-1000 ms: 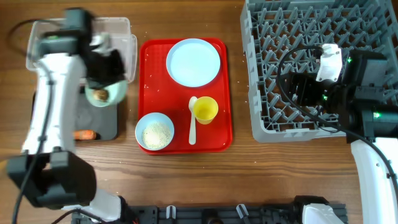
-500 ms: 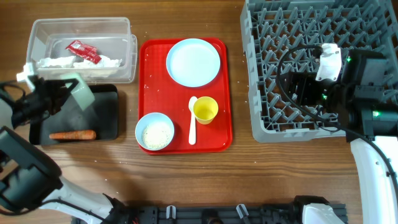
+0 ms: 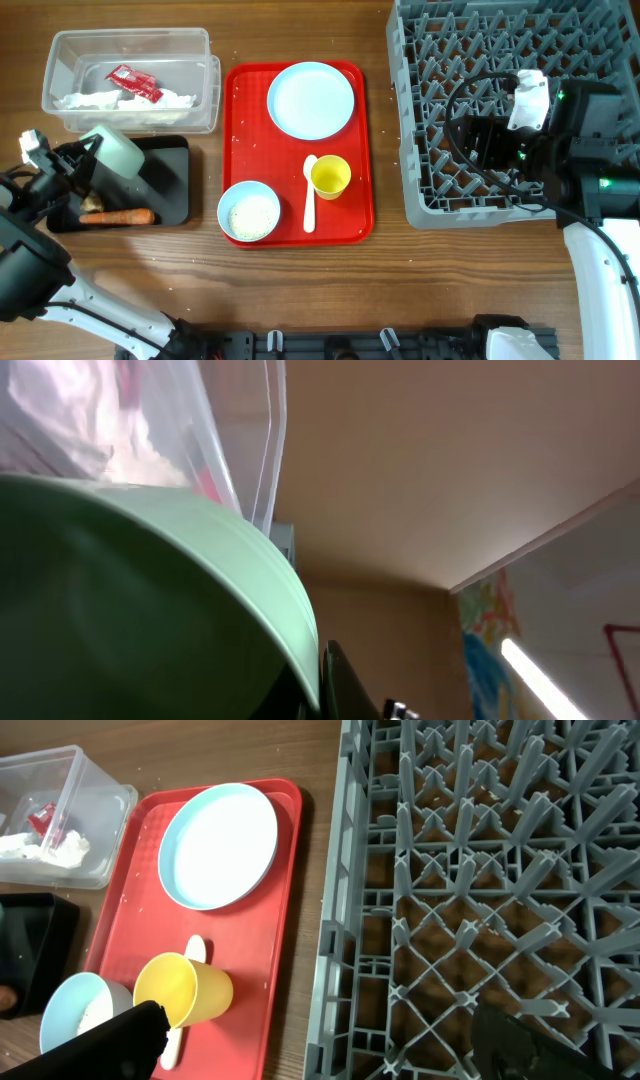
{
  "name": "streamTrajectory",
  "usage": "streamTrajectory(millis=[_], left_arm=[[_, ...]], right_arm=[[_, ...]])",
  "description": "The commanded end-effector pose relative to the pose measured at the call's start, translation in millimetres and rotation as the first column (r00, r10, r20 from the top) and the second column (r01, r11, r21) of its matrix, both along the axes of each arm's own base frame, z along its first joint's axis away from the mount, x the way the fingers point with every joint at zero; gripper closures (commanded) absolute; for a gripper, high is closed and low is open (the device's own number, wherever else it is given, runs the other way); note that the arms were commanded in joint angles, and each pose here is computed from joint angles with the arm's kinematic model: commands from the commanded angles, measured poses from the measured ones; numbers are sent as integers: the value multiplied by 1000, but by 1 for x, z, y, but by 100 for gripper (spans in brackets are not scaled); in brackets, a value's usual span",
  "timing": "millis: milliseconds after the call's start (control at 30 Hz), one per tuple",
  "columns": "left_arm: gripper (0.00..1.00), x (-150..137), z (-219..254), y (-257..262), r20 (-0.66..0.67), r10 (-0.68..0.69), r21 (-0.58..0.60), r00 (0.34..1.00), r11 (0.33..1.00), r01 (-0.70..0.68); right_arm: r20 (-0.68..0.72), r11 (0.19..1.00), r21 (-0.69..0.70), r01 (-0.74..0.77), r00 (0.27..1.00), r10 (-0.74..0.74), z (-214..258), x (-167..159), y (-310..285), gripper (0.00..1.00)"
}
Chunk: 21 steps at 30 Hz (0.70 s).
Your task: Sort waste into correct bins and load items into the dishwasher rack
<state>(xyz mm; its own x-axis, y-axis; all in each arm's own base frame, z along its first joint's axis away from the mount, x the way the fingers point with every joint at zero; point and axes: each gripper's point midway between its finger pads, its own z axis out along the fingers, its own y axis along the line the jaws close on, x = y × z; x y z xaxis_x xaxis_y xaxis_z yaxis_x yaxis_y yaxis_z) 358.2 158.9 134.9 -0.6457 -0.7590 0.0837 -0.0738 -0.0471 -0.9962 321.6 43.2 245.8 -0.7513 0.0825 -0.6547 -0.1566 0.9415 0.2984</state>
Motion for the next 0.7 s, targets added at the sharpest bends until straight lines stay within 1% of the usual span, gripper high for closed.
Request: streamTrajectory(millis=[0,33,100,133,167,200,233,267,300,333,400,433,500,533,600,667], left_arm=[[96,1,44,-9,80,-14,50,997,999,10],[96,1,59,-17,99,-36,102,994,994,25],[96,-2,91,-43,116,-110,259,987,963,77],[96,-4,107,-64,121,-162,345,979,932,112],[96,-7,123,-98,111,-243,473,964,866,163],[96,-8,127,-114,78,-274,541,959,819,190],[96,-4,121,-141,-44,-279,693,959,683,230],[96,8,103,-171,-188,-190,860,964,441,255],[96,16,95,-193,-214,-168,909,962,326,259],[96,23,88,-212,-226,-168,937,960,234,261],[96,30,71,-244,-248,-190,959,950,92,268],[96,33,59,-262,-266,-206,960,942,30,278],[96,35,31,-288,-318,-231,948,920,-63,312],[96,35,8,-298,-365,-221,931,904,-115,348],[96,36,-26,-300,-431,-158,899,888,-159,408],[96,36,-51,-301,-479,-135,873,867,-172,456]], right_arm=[[17,1000,5,-21,1000,21,5,3,3,0],[17,1000,5,-20,1000,20,5,3,3,0],[16,1000,5,-20,1000,20,5,3,3,0],[17,1000,5,-20,1000,20,5,3,3,0],[16,1000,5,-20,1000,20,5,3,3,0],[16,1000,6,-20,1000,20,5,3,3,0],[15,1000,5,-20,1000,20,5,3,3,0],[15,1000,5,-20,1000,20,5,3,3,0],[14,1000,5,-21,1000,21,5,3,3,0],[13,1000,6,-20,1000,20,4,2,3,0],[11,1000,5,-20,1000,20,4,2,3,0],[11,1000,6,-20,1000,20,4,2,3,0],[12,1000,5,-20,1000,20,4,2,3,0],[12,1000,5,-20,1000,20,4,2,3,0],[10,1000,5,-21,1000,21,4,2,3,0],[7,1000,5,-21,1000,21,3,2,3,0]])
